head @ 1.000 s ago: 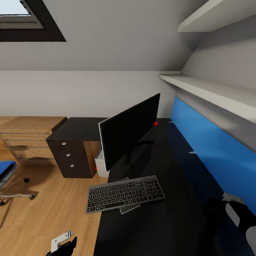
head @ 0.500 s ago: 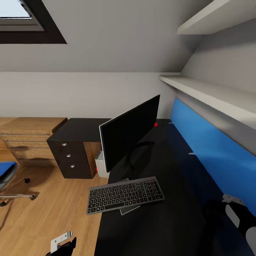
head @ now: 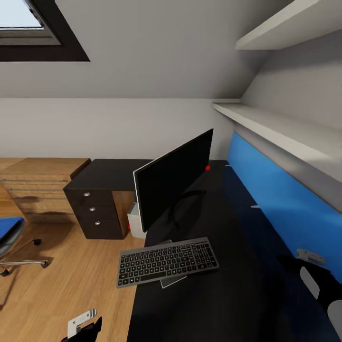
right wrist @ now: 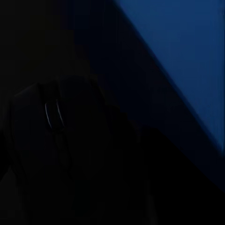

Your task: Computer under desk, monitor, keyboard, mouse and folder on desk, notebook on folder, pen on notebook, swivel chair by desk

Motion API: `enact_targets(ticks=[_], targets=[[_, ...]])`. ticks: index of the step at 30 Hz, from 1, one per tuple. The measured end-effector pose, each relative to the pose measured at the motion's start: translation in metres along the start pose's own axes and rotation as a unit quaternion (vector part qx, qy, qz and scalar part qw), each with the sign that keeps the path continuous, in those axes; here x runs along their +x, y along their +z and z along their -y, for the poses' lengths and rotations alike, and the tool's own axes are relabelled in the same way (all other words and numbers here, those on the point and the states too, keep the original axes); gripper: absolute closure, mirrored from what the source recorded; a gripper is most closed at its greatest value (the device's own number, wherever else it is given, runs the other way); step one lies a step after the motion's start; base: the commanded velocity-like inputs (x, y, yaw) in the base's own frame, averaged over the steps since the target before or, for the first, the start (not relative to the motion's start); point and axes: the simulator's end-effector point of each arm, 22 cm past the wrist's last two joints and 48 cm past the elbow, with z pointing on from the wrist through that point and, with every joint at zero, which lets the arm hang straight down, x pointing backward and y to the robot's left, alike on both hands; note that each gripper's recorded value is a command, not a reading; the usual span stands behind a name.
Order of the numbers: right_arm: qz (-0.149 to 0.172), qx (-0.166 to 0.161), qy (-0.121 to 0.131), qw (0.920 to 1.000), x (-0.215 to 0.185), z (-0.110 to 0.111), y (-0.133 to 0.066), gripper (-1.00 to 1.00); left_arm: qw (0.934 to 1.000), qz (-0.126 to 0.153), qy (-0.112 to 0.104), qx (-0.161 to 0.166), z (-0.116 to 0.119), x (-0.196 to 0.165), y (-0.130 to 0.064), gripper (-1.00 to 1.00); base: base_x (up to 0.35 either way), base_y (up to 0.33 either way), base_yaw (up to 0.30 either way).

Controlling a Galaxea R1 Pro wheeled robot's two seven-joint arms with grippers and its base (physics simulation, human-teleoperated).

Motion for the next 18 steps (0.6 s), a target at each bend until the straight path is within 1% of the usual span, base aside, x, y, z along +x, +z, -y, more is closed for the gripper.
enact_targets(ticks=[1, 2, 3, 4, 5, 6, 9, 12, 14, 16, 18], targets=[[0.01, -0.004, 0.0, 0.9999, -0.009, -0.005, -0.003, 1.0, 1.0, 0.0, 0.0, 0.0, 0.0, -0.001, -0.001, -1.0, 0.0, 0.0, 0.0], [0.028, -0.015, 0.0, 0.9995, -0.026, -0.017, -0.007, 1.0, 1.0, 0.0, 0.0, 0.0, 0.0, -0.001, -0.002, -1.0, 0.0, 0.0, 0.0], [0.038, -0.021, -0.001, 0.9991, -0.033, -0.026, -0.011, 1.0, 1.0, 0.0, 0.0, -0.002, -0.001, -0.002, -0.003, -1.0, 0.0, 0.0, 0.0], [0.045, -0.028, -0.001, 0.9986, -0.038, -0.034, -0.014, 1.0, 1.0, 0.0, 0.0, -0.006, -0.003, -0.002, -0.004, -1.0, 0.0, 0.0, 0.0], [0.047, -0.03, -0.002, 0.9984, -0.039, -0.038, -0.016, 1.0, 1.0, 0.0, 0.0, -0.009, -0.004, -0.003, -0.005, -1.0, 0.0, 0.0, 0.0], [0.052, -0.037, -0.004, 0.998, -0.039, -0.046, -0.02, 1.0, 0.9998, 0.0, 0.001, -0.017, -0.007, -0.003, -0.006, -1.0, 0.0, 0.0, 0.0], [0.059, -0.042, -0.008, 0.9973, -0.04, -0.052, -0.027, 1.0, 0.9996, 0.0, 0.001, -0.027, -0.011, -0.004, -0.009, -1.0, 0.0, 0.0, 0.0], [0.061, -0.046, -0.01, 0.9971, -0.04, -0.055, -0.032, 1.0, 0.9995, 0.0, 0.001, -0.031, -0.012, -0.005, -0.013, -1.0, 0.0, 0.0, 0.0], [0.061, -0.051, -0.011, 0.9967, -0.038, -0.062, -0.037, 1.0, 0.9995, -0.001, 0.001, -0.032, -0.012, -0.006, -0.015, -1.0, 0.0, 0.0, 0.0], [0.07, -0.059, -0.013, 0.9957, -0.04, -0.07, -0.045, 1.0, 0.9995, -0.001, 0.001, -0.032, -0.012, -0.007, -0.016, -1.0, 0.0, 0.0, 0.0], [0.077, -0.062, -0.017, 0.9949, -0.041, -0.073, -0.053, 1.0, 0.9995, -0.001, 0.001, -0.033, -0.013, -0.008, -0.018, -1.0, 0.0, 0.0, 0.0]])
